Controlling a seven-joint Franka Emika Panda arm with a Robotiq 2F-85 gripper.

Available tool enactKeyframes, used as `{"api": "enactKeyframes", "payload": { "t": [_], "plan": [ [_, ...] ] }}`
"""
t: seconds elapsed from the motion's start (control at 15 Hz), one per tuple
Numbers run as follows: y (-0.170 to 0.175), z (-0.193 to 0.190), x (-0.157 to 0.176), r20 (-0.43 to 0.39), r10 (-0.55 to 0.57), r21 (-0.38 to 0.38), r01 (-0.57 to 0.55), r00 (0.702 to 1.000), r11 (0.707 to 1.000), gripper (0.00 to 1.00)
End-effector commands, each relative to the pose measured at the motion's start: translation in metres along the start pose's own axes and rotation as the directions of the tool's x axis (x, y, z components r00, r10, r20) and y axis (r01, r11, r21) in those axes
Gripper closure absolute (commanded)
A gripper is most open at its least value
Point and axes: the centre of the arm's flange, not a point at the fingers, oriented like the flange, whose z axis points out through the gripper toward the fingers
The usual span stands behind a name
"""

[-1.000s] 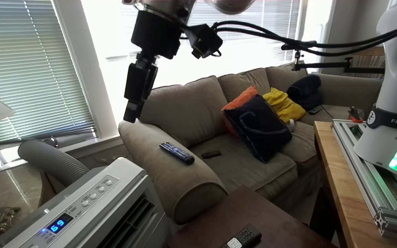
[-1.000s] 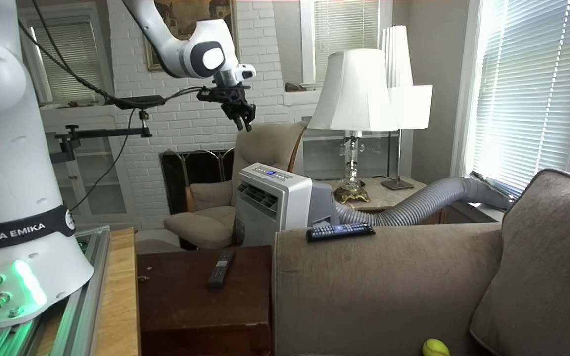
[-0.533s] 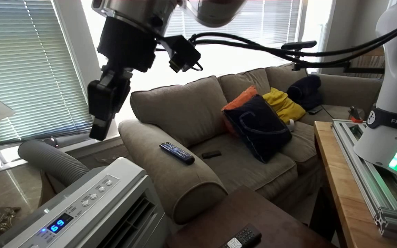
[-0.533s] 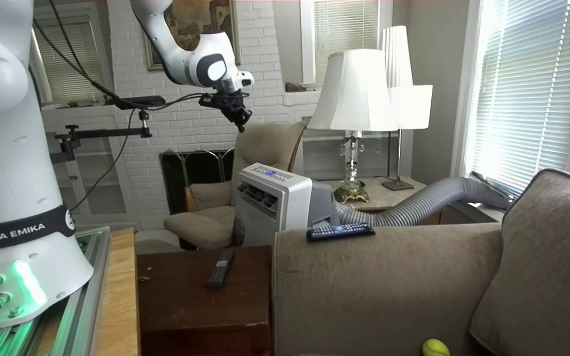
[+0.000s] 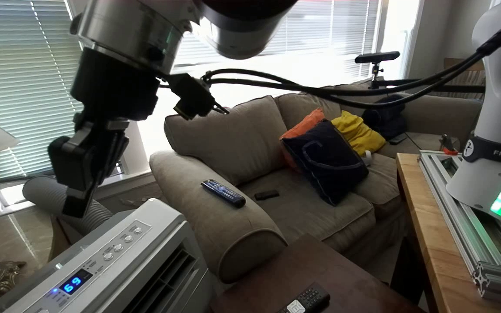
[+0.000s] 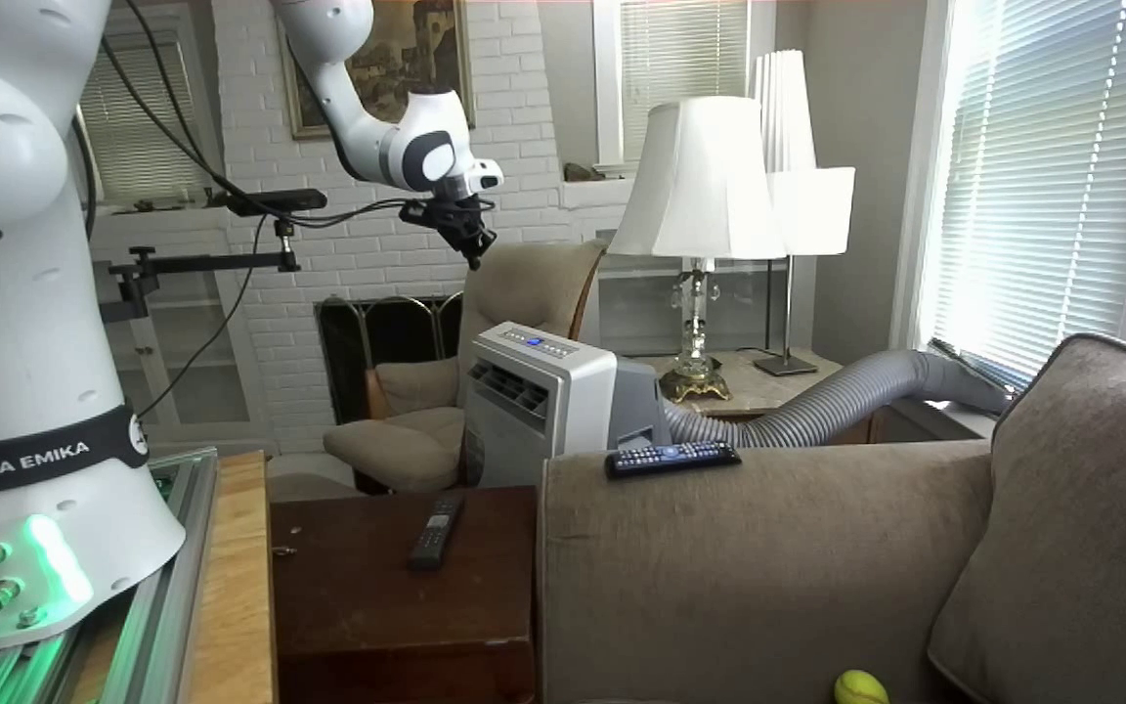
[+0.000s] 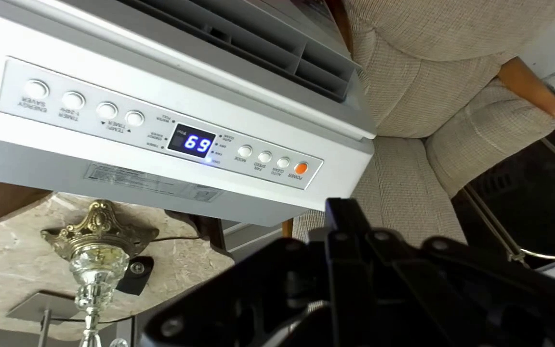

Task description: Press on the machine

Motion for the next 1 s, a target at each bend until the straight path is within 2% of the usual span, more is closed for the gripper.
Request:
{"api": "enactKeyframes", "payload": {
  "t": [0.0, 0.47, 0.93],
  "plan": [
    [-0.004, 0.004, 0.002, 0.0, -0.001, 0.007, 0.001, 1.0, 1.0, 0.99],
    [-0.008, 0.011, 0.008, -0.004, 0.005, 0.017, -0.005, 1.0, 1.0, 1.0],
    [-0.011, 0.076, 0.002, -0.065, -0.055, 0.001, 0.055, 0.996, 0.999, 1.0]
  ]
}}
